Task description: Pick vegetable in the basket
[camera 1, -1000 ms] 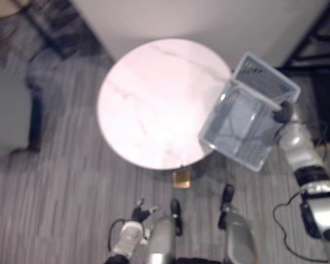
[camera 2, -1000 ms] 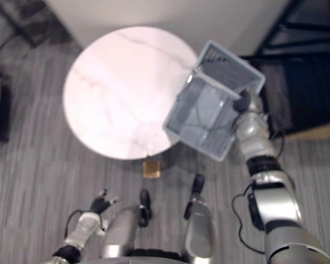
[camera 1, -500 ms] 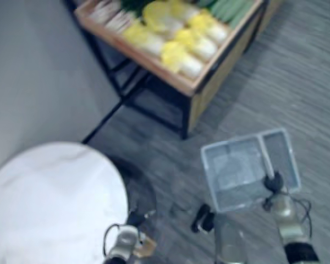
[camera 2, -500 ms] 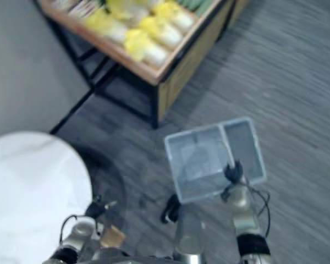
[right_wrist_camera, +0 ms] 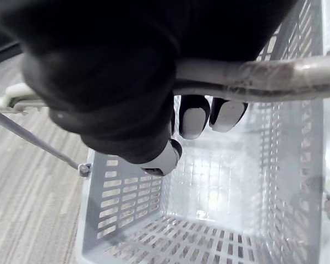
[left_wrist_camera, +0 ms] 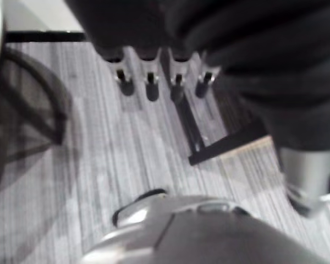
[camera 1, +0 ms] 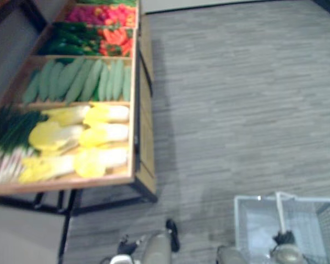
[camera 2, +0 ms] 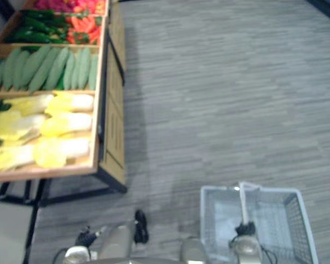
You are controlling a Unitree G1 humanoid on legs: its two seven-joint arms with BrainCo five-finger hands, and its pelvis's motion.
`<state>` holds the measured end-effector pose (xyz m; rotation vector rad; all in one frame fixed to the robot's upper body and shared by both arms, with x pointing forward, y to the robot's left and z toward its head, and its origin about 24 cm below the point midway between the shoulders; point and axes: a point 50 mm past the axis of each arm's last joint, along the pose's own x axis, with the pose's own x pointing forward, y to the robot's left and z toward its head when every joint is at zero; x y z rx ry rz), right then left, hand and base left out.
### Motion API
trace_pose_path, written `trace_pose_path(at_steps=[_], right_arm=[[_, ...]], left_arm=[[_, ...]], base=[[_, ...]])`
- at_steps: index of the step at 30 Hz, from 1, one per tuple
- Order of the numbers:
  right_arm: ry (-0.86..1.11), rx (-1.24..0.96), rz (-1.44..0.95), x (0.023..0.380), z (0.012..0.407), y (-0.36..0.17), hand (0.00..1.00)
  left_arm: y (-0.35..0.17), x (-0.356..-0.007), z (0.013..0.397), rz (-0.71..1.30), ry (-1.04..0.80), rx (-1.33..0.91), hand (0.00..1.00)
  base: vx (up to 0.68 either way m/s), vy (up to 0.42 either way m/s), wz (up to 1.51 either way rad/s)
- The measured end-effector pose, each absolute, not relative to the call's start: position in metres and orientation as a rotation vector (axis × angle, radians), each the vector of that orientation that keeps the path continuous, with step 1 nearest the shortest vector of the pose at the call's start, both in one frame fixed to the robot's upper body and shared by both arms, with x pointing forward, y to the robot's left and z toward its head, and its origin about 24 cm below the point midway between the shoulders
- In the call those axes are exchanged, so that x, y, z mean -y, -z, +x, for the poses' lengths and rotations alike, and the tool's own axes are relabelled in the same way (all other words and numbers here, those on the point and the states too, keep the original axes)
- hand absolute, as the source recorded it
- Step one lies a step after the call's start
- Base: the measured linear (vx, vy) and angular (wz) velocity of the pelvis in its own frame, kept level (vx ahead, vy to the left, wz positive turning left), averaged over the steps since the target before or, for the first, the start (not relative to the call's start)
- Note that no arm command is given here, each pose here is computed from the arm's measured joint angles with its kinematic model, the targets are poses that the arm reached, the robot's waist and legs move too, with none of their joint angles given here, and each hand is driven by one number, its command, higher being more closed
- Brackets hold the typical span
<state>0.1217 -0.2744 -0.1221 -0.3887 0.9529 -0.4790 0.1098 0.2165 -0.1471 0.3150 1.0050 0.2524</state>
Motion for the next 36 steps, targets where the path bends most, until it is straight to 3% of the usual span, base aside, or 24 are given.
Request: trace_pose_path(at_steps=[6,10,14,18,20,22,24,26,32,36], right_arm=[[0.506,-1.13,-0.32,0.264,0.078,0.144,1.0],[0.521,-1.11,-0.298,0.264,0.086,0.142,1.0],[0.538,-1.083,-0.276,0.265,0.096,0.14,1.0],[0.538,-1.159,-0.254,0.258,0.073,0.148,1.0],[0.576,-1.173,-0.281,0.272,0.072,0.146,1.0],[0.566,-1.143,-0.308,0.284,0.081,0.14,1.0],[0.495,-1.109,-0.322,0.278,0.103,0.138,1.0],[0.469,-1.158,-0.315,0.27,0.088,0.145,1.0],[0.464,-1.197,-0.331,0.272,0.08,0.147,1.0],[0.52,-1.173,-0.278,0.275,0.087,0.145,1.0]], left_arm=[[0.15,-0.22,0.103,0.337,-0.238,-1.04,0.0],[0.152,-0.221,0.096,0.355,-0.233,-1.079,0.0],[0.158,-0.236,0.064,0.368,-0.275,-1.2,0.0],[0.157,-0.255,0.025,0.401,-0.327,-1.3,0.0],[0.161,-0.252,0.011,0.348,-0.374,-1.361,0.0],[0.162,-0.242,0.015,0.322,-0.354,-1.323,0.0],[0.163,-0.222,0.046,0.261,-0.327,-1.203,0.0],[0.159,-0.224,0.059,0.254,-0.335,-1.14,0.0],[0.161,-0.208,0.064,0.191,-0.335,-1.135,0.0],[0.166,-0.208,0.048,0.158,-0.353,-1.208,0.0]], base=[[0.49,0.211,0.0],[0.38,0.016,-0.13],[0.42,-0.16,0.01],[0.51,-0.326,0.67],[0.48,-0.455,0.5],[0.29,-0.381,0.26],[0.26,-0.36,0.48],[0.42,-0.312,1.43],[0.14,-0.169,1.78],[0.09,-0.01,1.55]])
